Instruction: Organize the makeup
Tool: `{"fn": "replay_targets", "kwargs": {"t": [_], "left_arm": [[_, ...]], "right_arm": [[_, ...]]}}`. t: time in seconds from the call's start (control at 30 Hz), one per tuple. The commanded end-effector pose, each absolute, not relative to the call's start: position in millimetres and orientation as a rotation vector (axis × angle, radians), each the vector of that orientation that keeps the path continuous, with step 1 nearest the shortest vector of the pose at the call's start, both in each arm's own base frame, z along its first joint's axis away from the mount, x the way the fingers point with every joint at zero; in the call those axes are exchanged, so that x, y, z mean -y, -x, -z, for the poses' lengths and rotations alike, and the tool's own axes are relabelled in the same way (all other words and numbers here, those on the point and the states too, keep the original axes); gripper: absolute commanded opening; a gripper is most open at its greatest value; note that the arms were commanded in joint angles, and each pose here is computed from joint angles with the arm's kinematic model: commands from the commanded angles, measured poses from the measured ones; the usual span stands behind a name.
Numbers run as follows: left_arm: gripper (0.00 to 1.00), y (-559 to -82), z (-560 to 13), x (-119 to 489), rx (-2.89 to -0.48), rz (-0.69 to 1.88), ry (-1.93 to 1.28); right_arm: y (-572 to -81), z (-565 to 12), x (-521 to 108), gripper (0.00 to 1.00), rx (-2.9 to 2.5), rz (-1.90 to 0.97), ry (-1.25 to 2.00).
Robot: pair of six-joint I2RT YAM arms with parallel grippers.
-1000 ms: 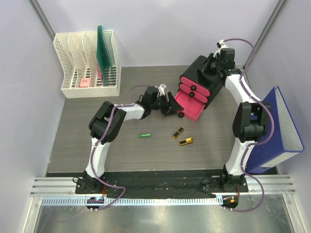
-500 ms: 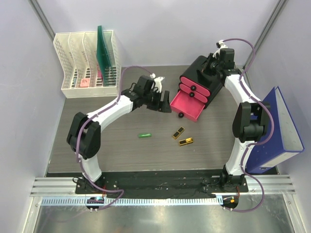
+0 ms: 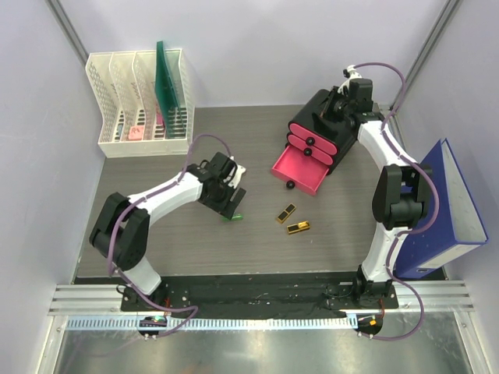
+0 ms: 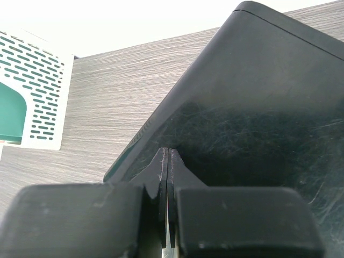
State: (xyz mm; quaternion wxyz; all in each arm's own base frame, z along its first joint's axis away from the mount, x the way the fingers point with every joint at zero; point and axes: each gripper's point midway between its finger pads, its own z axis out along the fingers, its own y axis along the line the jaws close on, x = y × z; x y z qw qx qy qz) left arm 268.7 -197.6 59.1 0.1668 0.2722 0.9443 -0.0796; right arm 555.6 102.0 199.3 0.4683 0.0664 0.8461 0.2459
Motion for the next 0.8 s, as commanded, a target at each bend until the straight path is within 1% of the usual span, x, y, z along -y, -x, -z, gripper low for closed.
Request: {"fn": "replay_targets", "kwargs": {"t": [0.0,0.17,0.27,0.33,0.37,0.4,0.47,0.5,0.53,0.63,0.73,0.77], "left_arm": [[0.75,-278,-59,198,-2.629,0.171,-0.867],[0.73,-278,-41,214,-2.646,0.189,-0.934],[0.71,-276,-31,220,-2.662,0.198,-0.968],[0.65,-277,-27,225,-2.661,0.206,-0.978],[0.60,-275,-23,227,-2.670,0.218,-0.988],[0.43,-275,-21,230,-2.670,0.229,-0.990],[0.26,-278,-21,235,-2.672,0.242,-0.979],[0.07,-278,-19,237,-2.679,0.253,-0.978],[0.00,-281,-23,241,-2.668,0.261,-0.971],[0.00,-288,-33,253,-2.651,0.300,-0.932],[0.00,-305,-58,277,-2.593,0.391,-0.871],[0.00,-318,-77,291,-2.543,0.431,-0.851]], "right_arm": [[-451,-39,-91,0.01,-2.698,-0.466,-0.297],[-450,-40,-91,0.01,-2.696,-0.459,-0.287],[-450,-42,-90,0.01,-2.692,-0.453,-0.287],[-450,-43,-91,0.01,-2.691,-0.455,-0.282],[-450,-43,-91,0.01,-2.691,-0.460,-0.286],[-450,-43,-91,0.01,-2.691,-0.458,-0.286],[-450,-42,-91,0.01,-2.693,-0.457,-0.284],[-450,-43,-91,0.01,-2.692,-0.457,-0.287],[-450,-42,-91,0.01,-2.694,-0.457,-0.285],[-449,-41,-92,0.01,-2.697,-0.459,-0.283],[-449,-39,-91,0.01,-2.700,-0.456,-0.289],[-450,-39,-91,0.01,-2.700,-0.456,-0.287]]}}
